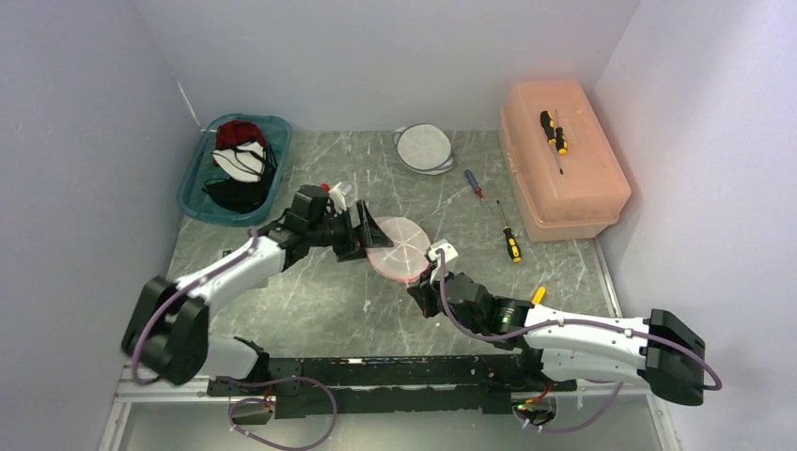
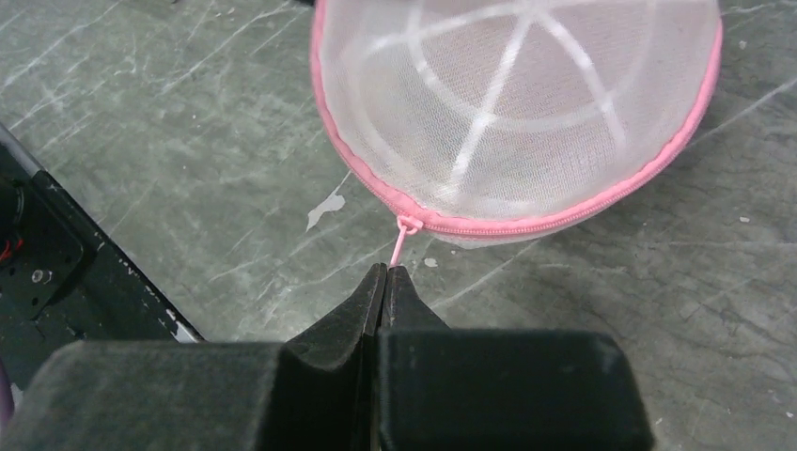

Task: Unzip the laundry bag and remove the bra
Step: Unzip the laundry bag at the center of the board.

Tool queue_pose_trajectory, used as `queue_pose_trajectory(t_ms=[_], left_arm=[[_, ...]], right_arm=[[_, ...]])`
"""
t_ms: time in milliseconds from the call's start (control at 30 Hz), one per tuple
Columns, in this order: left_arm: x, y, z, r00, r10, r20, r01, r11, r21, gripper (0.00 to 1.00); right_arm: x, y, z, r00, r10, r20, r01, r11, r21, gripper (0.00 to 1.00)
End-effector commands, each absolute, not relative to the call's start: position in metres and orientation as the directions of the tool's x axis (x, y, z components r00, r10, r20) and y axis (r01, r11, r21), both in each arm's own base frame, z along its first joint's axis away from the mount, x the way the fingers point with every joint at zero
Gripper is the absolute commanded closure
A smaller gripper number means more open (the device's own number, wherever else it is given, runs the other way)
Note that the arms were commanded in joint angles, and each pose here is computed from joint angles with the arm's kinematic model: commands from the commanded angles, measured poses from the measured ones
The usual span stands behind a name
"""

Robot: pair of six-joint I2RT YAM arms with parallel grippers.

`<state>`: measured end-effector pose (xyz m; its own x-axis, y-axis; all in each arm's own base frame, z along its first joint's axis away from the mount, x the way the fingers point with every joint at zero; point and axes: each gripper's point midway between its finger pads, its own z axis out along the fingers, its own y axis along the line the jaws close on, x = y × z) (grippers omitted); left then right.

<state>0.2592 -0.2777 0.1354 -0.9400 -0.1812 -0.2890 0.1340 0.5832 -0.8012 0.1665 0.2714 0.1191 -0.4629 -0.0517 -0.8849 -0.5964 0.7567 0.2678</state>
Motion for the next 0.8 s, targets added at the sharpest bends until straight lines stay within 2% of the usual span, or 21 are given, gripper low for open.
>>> queue_pose_trajectory(t_ms=[0,100,333,700,767], left_arm=[[0.246,-0.267,0.177,-0.887,-0.341,-0.312,0.043,0.611,-0.790,0.06],[0.218,-0.278,0.178,-0.877,-0.389,-0.282,-0.020,0.615,-0.788,0.06],[0.189,-0.280,0.156,-0.841,-0.510,-0.184,-0.176,0.578,-0.797,0.06],[0.200,-0.290,0.151,-0.816,-0.550,-0.177,-0.205,0.561,-0.802,0.06],[0.202,-0.291,0.151,-0.813,-0.555,-0.174,-0.208,0.556,-0.805,0.10]], right_arm=[[0.173,0.290,0.143,-0.445,0.029,-0.895,-0.598,0.734,0.321,1.00],[0.176,0.297,0.143,-0.446,0.019,-0.895,-0.601,0.735,0.316,1.00],[0.176,0.311,0.150,-0.442,0.011,-0.897,-0.628,0.710,0.318,1.00],[0.161,0.320,0.165,-0.409,0.001,-0.913,-0.722,0.611,0.324,1.00],[0.159,0.319,0.164,-0.410,0.002,-0.912,-0.725,0.607,0.327,1.00]])
